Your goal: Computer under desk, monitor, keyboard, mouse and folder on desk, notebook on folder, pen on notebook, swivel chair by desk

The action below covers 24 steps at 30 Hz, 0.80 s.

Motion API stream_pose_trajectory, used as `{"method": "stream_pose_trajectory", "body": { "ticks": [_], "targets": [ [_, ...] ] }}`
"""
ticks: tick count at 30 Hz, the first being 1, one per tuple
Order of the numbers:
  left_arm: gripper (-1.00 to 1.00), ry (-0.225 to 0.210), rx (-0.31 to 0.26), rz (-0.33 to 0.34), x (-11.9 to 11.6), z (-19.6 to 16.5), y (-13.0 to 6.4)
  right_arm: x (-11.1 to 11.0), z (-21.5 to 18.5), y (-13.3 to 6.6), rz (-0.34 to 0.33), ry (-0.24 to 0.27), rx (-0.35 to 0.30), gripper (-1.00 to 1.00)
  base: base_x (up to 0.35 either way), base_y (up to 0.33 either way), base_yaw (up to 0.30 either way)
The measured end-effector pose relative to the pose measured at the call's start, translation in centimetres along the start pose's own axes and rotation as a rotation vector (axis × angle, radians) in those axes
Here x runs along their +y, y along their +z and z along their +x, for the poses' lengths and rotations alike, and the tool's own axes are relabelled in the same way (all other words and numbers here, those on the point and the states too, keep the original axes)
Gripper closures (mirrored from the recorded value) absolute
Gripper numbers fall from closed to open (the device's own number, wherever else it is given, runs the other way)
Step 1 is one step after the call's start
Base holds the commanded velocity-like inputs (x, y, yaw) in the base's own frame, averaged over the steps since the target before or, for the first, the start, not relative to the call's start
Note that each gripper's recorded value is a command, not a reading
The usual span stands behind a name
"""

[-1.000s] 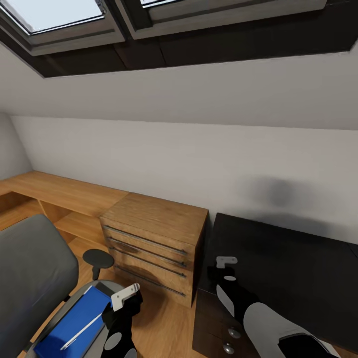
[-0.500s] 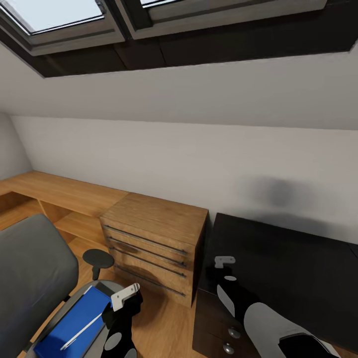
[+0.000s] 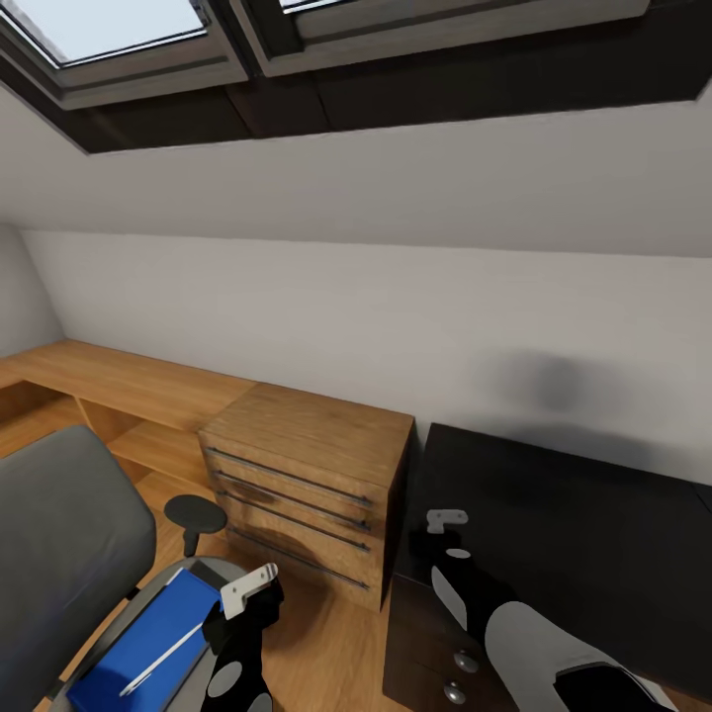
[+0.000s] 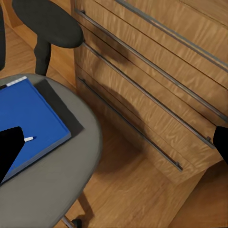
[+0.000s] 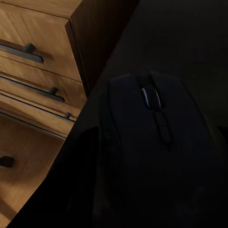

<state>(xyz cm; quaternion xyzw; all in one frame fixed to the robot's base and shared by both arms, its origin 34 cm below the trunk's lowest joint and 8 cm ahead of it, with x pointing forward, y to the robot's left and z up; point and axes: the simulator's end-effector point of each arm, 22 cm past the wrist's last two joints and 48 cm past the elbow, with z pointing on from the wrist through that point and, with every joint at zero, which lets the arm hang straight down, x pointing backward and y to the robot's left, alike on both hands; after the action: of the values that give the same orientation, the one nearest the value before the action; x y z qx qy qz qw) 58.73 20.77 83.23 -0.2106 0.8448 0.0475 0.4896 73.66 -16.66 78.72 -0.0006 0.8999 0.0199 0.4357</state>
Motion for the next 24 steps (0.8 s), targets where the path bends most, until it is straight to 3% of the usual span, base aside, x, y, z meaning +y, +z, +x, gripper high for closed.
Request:
{"method": "stream_pose_trajectory", "body": {
  "ticks": [24],
  "targets": [
    [-1.0,-0.001,0.0,0.001,0.2,1.9,1.4,-0.1,1.7,1.7,0.0,0.0,-0.001,1.0,0.0,0.0,0.0]
  ]
}}
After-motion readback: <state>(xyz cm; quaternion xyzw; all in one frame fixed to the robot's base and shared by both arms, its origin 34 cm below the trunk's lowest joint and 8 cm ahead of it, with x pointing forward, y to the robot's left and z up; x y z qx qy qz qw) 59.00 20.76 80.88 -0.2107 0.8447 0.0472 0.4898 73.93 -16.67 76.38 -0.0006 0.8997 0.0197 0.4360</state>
